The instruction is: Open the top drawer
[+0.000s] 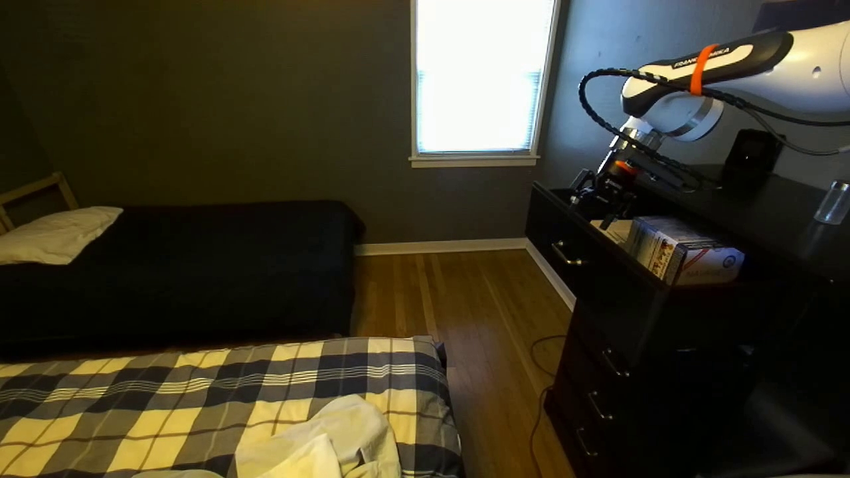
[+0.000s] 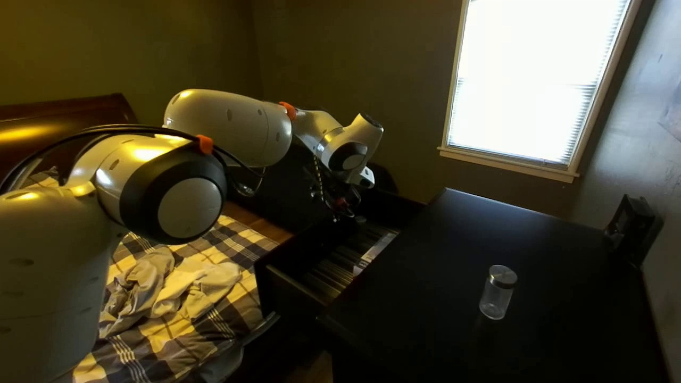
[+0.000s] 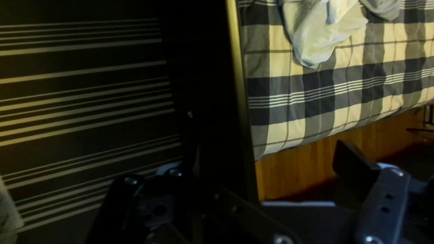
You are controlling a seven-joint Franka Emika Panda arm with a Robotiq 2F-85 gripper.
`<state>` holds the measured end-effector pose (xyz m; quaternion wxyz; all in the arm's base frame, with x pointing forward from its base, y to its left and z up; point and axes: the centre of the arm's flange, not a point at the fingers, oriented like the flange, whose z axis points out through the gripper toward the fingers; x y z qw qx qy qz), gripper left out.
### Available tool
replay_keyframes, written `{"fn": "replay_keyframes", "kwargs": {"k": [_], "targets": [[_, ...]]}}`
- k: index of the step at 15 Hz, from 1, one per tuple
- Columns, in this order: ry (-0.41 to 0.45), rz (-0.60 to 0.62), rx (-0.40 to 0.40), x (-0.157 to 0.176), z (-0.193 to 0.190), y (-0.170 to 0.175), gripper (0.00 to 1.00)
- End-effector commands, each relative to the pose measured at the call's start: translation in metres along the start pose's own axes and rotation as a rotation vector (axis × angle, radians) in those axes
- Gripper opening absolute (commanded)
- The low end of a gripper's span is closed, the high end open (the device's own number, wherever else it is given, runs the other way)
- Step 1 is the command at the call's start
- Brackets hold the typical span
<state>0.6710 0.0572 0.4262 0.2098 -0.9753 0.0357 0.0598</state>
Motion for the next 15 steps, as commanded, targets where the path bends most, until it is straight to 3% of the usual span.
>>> {"fn": "replay_keyframes", "kwargs": {"k": [1, 5, 9, 11, 12, 15], "targets": [[0.074, 0.040, -0.138, -0.017, -0.042, 0.008, 1.00], [0.166, 0.031, -0.356, -0.037, -0.089, 0.036, 1.00], [0.219, -0.038, -0.530, -0.056, -0.113, 0.050, 1.00], [0.292, -0.141, -0.497, -0.059, -0.112, 0.050, 1.00], [0.247, -0.065, -0.494, -0.038, -0.125, 0.046, 1.00], [0.283, -0.117, -0.496, -0.041, -0.123, 0.044, 1.00]]}}
